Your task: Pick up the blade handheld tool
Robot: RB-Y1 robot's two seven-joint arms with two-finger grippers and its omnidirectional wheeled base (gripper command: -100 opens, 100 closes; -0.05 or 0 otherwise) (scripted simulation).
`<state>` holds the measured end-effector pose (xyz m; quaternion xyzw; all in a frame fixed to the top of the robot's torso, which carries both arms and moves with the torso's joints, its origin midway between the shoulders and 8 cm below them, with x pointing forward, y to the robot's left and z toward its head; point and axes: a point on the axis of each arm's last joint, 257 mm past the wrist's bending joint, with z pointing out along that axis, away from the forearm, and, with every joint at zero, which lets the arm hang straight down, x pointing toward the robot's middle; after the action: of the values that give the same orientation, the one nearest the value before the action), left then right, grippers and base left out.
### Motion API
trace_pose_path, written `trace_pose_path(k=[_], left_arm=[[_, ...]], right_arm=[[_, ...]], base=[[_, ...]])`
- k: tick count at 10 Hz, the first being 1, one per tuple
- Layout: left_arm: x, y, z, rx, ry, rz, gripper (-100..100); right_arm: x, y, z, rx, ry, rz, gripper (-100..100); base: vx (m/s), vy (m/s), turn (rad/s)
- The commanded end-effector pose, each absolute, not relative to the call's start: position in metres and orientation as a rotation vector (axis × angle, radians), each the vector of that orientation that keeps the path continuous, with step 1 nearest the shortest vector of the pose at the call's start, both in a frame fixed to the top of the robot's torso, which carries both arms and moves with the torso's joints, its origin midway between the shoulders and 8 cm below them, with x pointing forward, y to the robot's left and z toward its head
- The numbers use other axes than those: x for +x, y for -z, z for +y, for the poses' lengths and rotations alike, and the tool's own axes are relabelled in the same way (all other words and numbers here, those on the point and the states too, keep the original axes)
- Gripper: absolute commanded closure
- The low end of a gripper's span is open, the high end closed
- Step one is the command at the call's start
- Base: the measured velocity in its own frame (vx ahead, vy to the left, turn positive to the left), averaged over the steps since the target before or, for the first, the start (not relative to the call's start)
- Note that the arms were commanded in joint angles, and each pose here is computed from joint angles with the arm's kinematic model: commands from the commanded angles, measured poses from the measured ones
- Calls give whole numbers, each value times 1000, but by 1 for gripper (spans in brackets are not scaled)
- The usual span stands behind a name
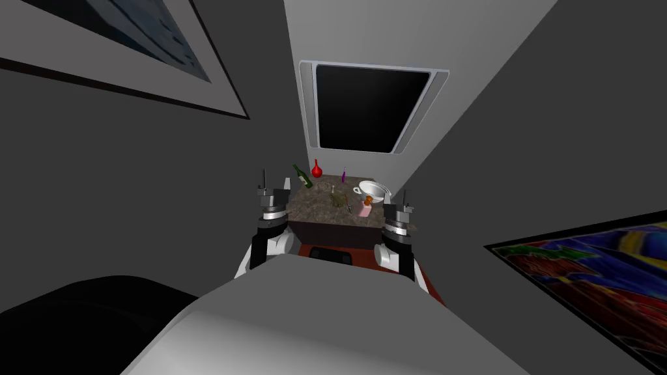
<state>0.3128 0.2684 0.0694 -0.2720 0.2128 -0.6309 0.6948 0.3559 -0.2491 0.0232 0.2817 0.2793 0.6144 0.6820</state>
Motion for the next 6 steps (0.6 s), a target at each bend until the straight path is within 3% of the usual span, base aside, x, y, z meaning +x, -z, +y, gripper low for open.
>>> trace_pose_path(k=[1, 3, 6], left_arm=[[313, -69, 268, -607, 1408, 475, 0], [313, -69, 268, -607, 1408, 475, 0], [313, -69, 268, -607, 1408, 475, 0]], right_arm=[[358, -20, -244, 599, -1360, 675, -100], [361, -12, -234, 539, -1317, 763, -100], [366, 8, -220, 425, -1216, 917, -100]], base=[[-24, 2, 106], [-64, -22, 157], [-130, -16, 244]])
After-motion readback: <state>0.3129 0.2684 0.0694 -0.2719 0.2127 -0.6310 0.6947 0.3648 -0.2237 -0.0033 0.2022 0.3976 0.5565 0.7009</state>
